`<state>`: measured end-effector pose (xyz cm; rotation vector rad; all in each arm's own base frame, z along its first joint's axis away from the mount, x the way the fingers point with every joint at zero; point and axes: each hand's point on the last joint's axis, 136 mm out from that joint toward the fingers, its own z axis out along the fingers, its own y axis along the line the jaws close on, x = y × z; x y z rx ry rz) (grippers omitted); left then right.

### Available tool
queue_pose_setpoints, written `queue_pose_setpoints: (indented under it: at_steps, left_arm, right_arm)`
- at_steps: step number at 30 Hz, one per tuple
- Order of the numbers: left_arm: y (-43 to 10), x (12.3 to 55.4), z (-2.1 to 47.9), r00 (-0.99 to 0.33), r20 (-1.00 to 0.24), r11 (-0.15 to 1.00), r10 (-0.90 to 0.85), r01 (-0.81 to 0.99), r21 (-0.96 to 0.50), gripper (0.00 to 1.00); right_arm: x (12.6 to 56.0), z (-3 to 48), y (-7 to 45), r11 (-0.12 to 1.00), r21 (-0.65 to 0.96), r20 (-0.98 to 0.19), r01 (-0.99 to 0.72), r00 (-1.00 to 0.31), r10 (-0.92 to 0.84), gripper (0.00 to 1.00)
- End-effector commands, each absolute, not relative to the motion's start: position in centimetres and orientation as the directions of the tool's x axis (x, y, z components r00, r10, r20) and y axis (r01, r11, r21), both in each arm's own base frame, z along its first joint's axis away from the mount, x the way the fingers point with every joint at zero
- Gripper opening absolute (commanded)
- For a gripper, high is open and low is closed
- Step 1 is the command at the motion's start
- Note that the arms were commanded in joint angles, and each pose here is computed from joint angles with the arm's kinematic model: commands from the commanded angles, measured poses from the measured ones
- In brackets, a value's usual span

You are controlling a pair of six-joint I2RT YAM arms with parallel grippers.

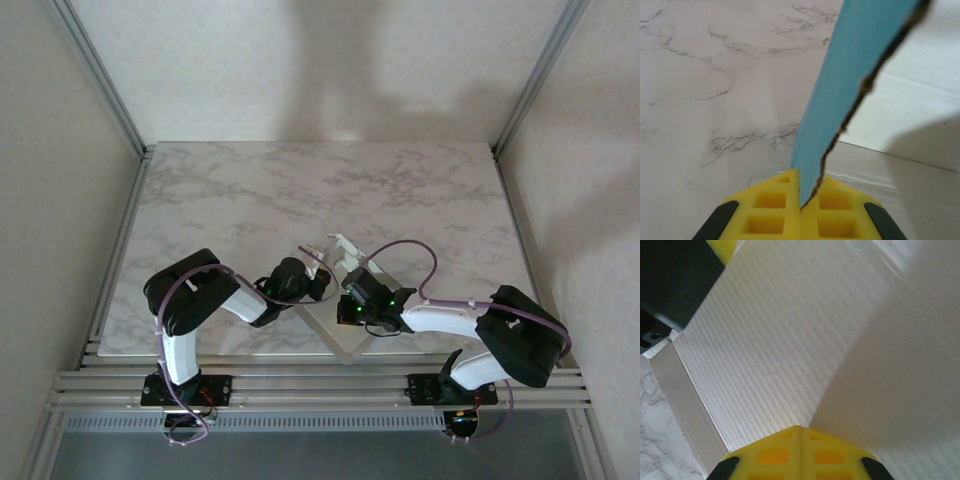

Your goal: Fold the paper box

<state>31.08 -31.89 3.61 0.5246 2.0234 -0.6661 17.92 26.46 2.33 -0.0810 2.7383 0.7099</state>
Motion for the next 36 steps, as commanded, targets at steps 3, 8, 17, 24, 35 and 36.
queue_pose_setpoints:
  at_steps: [3,8,17,24,35,36]
  left_arm:
    - [-30.7,28.9,-0.7,-0.569,-0.786,0.785,0.243,0.591,-0.185,0.06]
    - [-30.6,28.9,-0.6,-0.56,-0.79,0.79,0.251,0.59,-0.168,0.06]
    - [-30.8,28.8,-0.6,-0.552,-0.792,0.79,0.261,0.593,-0.153,0.06]
    - [-30.8,28.7,-0.6,-0.547,-0.793,0.79,0.267,0.595,-0.144,0.06]
    - [-30.8,28.4,-0.6,-0.539,-0.793,0.785,0.283,0.606,-0.131,0.08]
    - [-30.8,28.4,-0.6,-0.538,-0.794,0.786,0.282,0.604,-0.13,0.08]
  right_arm:
    - [18.1,6.9,27.6,0.836,0.492,-0.381,-0.245,-0.924,-0.046,0.03]
    - [18.2,12.2,27.7,0.763,0.537,-0.455,-0.359,-0.885,-0.096,0.06]
    - [20.2,20.4,25.4,0.702,0.562,-0.539,-0.438,-0.838,-0.091,0.09]
    - [23.8,23.5,23.9,0.701,0.551,-0.581,-0.453,-0.811,-0.067,0.16]
    - [32.5,22.6,27.2,0.726,0.55,-0.473,-0.414,-0.87,-0.139,0.37]
    - [33.0,22.2,27.2,0.743,0.531,-0.454,-0.407,-0.877,-0.156,0.39]
